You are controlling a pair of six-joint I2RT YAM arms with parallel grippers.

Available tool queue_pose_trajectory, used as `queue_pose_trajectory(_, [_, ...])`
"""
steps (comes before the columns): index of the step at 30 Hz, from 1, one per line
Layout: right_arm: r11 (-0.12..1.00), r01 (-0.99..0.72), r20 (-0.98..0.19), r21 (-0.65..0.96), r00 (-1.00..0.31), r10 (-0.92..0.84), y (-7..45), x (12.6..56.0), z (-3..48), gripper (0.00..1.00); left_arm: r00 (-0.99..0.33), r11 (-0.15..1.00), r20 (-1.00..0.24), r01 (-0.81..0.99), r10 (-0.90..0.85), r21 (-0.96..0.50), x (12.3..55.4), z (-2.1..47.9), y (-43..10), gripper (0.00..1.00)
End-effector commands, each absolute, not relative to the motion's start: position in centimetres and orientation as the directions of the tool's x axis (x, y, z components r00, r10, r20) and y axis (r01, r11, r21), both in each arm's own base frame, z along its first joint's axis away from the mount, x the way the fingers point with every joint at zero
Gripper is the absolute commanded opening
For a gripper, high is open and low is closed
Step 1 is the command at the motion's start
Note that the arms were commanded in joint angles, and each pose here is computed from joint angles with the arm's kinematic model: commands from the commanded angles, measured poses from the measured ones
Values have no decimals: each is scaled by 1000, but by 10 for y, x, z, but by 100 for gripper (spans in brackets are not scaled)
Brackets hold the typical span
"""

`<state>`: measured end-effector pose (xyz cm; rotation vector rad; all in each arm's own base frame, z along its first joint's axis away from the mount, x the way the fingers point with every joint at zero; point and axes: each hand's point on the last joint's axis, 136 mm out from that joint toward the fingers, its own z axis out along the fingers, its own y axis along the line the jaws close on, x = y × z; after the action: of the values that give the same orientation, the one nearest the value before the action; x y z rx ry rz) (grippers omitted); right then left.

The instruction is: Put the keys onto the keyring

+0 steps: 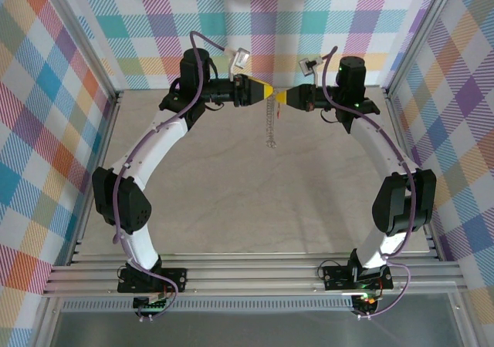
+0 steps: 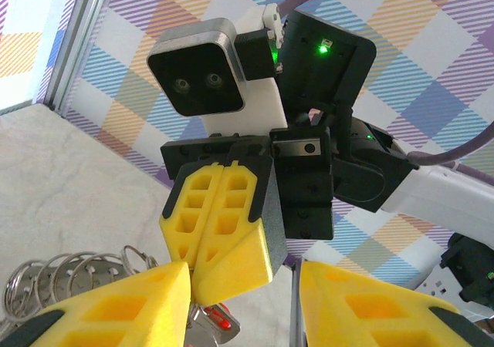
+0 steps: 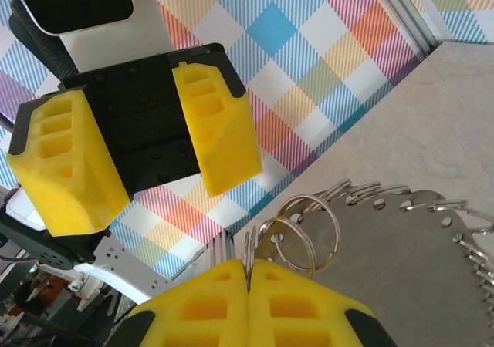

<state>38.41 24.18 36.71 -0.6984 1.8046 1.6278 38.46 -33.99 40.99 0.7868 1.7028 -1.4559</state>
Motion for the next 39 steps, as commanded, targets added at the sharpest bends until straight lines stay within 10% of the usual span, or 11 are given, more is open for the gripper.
queue_pose_trajectory(1, [87,-767,-771,635,-637,14,239,379,378,0,-512,155,-859,847,-18,-509,384,411,-345,42])
queue_pose_trajectory(39, [96,-764,-769,638,-638,27,233,380,375,0,-551,190,-835,818,-10,-542,398,386,-358,44])
